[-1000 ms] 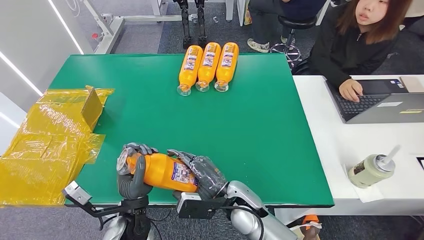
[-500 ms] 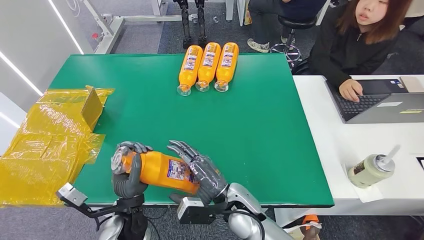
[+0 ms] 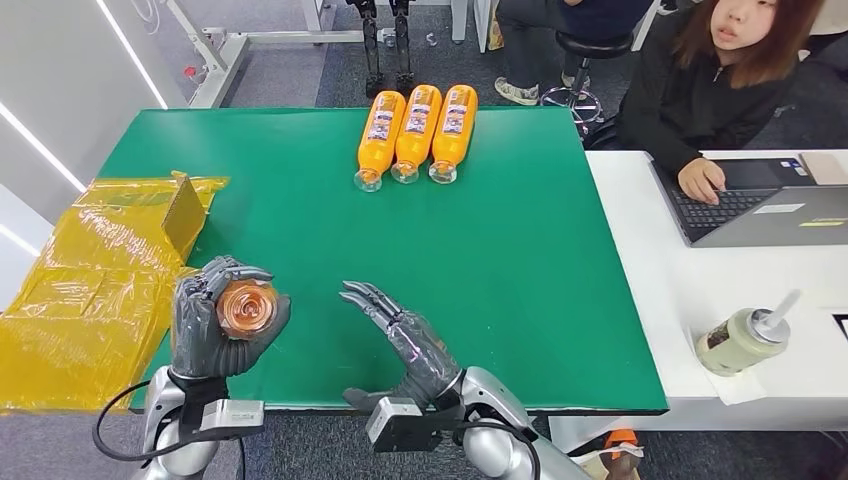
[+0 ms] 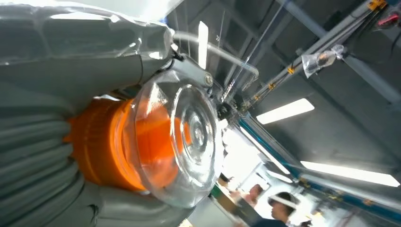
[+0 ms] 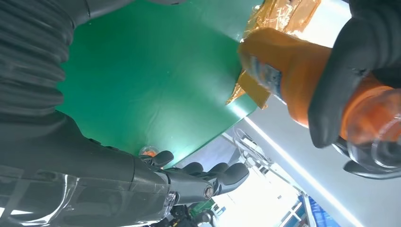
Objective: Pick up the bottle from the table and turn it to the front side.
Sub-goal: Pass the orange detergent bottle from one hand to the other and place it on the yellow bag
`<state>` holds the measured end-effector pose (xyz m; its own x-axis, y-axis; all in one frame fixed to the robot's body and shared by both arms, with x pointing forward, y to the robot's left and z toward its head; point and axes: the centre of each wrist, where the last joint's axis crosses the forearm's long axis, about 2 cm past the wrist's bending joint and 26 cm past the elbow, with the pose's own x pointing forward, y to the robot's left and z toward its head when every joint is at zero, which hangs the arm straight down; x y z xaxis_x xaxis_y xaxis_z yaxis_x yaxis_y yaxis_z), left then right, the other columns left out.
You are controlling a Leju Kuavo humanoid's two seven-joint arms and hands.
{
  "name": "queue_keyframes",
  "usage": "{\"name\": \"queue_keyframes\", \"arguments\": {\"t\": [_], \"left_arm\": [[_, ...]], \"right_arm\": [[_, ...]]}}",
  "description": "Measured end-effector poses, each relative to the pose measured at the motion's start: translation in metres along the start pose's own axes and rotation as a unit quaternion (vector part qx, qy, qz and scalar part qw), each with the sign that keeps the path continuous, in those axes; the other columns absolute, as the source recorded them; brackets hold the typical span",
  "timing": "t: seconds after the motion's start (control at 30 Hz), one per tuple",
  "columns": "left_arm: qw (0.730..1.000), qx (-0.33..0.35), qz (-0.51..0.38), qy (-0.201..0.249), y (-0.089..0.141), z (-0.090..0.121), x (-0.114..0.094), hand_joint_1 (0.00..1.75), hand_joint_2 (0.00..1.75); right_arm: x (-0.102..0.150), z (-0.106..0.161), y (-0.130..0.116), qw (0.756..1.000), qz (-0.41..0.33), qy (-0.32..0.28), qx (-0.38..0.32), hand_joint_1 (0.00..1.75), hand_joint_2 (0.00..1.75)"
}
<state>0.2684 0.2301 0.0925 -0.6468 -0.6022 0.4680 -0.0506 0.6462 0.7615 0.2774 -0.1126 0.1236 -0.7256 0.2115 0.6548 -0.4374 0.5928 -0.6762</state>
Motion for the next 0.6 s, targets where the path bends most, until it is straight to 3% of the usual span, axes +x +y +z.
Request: {"name": "queue_keyframes", "arguments": {"t": [0.1,0.27,0.43,0.6], "left_arm": [[0.996,-0.026,-0.082,-0.006,0.011,-0.008,-0.018,1.75,1.75],[0.971,-0.078,-0.226,0.023,0.015,-0.01,-0.057,1.75,1.75],[0.926,-0.164,-0.321,0.113,0.015,0.013,-0.105,1.75,1.75],[0.887,-0.228,-0.358,0.184,0.02,0.035,-0.13,1.75,1.75]], "right_arm": [[0.0,0.0,-0.003,1.0,-0.003,-0.002,0.0,0.0,1.75],[0.0,0.0,-0.008,1.0,-0.01,0.0,-0.003,0.0,1.75],[0.001,0.003,-0.011,1.0,-0.009,-0.002,-0.005,0.0,1.75],[0.001,0.006,-0.011,1.0,-0.008,0.002,-0.004,0.0,1.75]]}}
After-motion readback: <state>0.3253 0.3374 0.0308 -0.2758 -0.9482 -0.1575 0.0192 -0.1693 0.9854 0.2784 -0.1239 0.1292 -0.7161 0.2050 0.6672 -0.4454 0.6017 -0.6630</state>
